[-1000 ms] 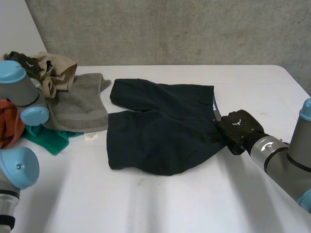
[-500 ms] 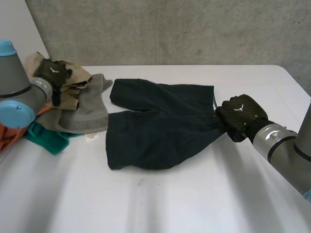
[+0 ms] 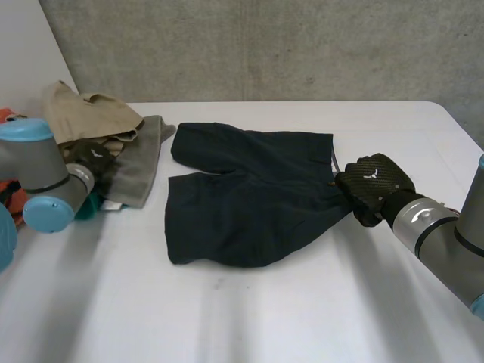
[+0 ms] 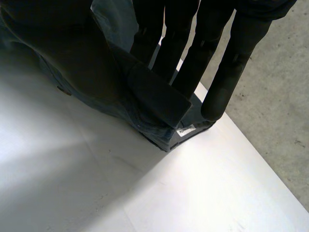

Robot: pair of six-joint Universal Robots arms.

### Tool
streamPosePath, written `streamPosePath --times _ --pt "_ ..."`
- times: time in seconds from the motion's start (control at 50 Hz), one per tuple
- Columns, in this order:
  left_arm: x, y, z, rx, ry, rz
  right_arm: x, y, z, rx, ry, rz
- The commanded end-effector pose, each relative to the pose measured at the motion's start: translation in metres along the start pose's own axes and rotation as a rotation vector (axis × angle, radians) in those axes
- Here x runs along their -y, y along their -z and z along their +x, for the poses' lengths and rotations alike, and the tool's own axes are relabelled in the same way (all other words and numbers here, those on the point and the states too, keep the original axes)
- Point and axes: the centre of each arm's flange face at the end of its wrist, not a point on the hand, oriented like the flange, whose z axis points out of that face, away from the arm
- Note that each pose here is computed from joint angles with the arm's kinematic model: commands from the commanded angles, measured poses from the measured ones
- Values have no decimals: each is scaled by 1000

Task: Fold the laundry.

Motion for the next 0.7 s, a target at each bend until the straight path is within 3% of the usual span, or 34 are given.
streamPosePath --times 0.02,0.08,0.16,0.38,0.56,0.7 --pt "-32 -27 -65 410 47 -205 0 2 0 -1 -1 0" --pt "-30 -32 -67 409 30 -178 0 1 0 -1 1 -1" --pt "-20 -28 -60 318 20 -131 0 1 -2 3 2 0" --pt "15 16 -51 162 144 -53 13 6 4 -13 11 37" --pt "40 91 -42 -36 142 -73 35 14 8 -29 18 91" --pt "70 163 -27 -216 199 23 48 18 7 -20 -4 101"
